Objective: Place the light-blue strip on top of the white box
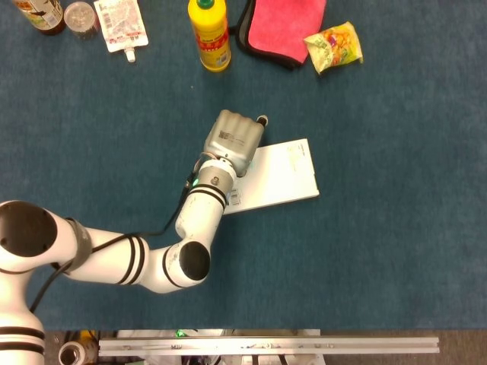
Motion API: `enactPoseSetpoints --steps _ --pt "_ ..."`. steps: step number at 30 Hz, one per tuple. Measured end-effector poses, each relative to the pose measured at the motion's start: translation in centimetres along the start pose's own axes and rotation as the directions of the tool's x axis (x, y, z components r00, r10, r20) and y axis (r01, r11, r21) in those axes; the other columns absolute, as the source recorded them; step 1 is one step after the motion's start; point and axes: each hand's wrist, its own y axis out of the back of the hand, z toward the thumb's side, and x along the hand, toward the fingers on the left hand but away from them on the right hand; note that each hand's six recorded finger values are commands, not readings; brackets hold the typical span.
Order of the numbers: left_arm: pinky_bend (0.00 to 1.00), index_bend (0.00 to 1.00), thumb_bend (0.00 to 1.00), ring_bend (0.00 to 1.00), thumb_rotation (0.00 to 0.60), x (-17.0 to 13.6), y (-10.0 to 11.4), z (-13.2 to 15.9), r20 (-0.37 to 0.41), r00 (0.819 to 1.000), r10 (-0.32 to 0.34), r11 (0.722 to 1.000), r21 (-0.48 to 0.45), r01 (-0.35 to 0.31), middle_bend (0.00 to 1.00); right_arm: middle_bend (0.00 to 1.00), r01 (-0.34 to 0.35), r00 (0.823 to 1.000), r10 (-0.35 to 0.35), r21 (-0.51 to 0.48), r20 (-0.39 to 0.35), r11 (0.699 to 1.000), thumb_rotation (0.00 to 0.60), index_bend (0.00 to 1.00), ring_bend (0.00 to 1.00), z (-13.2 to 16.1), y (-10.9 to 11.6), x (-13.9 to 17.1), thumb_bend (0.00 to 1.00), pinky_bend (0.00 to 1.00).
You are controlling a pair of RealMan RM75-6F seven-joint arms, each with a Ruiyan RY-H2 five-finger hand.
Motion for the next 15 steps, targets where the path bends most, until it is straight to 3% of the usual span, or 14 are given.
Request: enactPoseSetpoints --steps 15 --pt "1.0 0.15 0.32 0.94 0.539 0.6 0.0 1.7 0.012 1.0 0.005 1.0 -0.009 -0.004 0.94 0.32 0.005 1.0 -0.005 -0.003 0.016 1.0 0.6 0.13 0.27 -0.7 0.1 0.3 0.0 0.23"
